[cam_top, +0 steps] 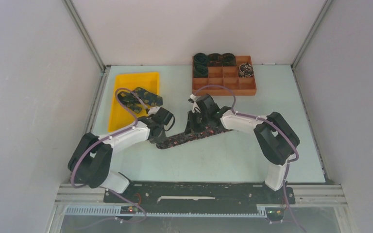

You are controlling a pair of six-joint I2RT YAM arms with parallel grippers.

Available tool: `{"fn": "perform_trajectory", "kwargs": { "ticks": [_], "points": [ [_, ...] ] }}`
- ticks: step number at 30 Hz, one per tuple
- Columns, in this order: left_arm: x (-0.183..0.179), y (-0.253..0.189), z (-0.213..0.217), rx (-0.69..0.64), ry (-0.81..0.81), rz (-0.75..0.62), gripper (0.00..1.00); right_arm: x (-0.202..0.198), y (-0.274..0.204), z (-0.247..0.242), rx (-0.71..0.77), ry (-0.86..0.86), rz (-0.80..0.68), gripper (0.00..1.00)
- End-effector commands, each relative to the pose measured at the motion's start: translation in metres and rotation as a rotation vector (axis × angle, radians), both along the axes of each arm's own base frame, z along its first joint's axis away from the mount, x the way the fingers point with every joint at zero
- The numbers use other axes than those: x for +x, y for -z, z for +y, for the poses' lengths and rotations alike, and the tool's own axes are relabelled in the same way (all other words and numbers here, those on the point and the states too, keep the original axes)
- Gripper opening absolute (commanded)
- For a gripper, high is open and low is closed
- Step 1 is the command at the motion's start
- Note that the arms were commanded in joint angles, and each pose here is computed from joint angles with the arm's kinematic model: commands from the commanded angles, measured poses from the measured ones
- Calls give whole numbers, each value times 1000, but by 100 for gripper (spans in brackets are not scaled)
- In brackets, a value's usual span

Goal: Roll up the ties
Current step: Roll the tie at the center of the board.

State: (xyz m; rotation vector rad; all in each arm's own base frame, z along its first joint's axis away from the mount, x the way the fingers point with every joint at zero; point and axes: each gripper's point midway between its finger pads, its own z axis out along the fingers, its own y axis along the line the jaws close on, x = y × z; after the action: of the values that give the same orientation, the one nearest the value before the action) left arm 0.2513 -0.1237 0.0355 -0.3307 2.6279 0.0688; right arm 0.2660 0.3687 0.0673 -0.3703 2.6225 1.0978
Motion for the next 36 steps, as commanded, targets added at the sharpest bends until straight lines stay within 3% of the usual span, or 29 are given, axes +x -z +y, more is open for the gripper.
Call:
{"fn": "perform_trajectory", "kwargs": {
  "ticks": [1,18,26,36],
  "points": [
    [-2,-6,12,169,7,23,0,8,-20,-13,14,26,-63,9],
    [10,-14,-15,459,105,81,1,13,-25,-75,37,146,-34,8],
    [12,-7,-35,520,139,126,3,10,-30,-92,52,165,-40,8],
    [15,8,-56,502,155,162,10,3,-34,-105,63,171,-48,8]
  ]
}}
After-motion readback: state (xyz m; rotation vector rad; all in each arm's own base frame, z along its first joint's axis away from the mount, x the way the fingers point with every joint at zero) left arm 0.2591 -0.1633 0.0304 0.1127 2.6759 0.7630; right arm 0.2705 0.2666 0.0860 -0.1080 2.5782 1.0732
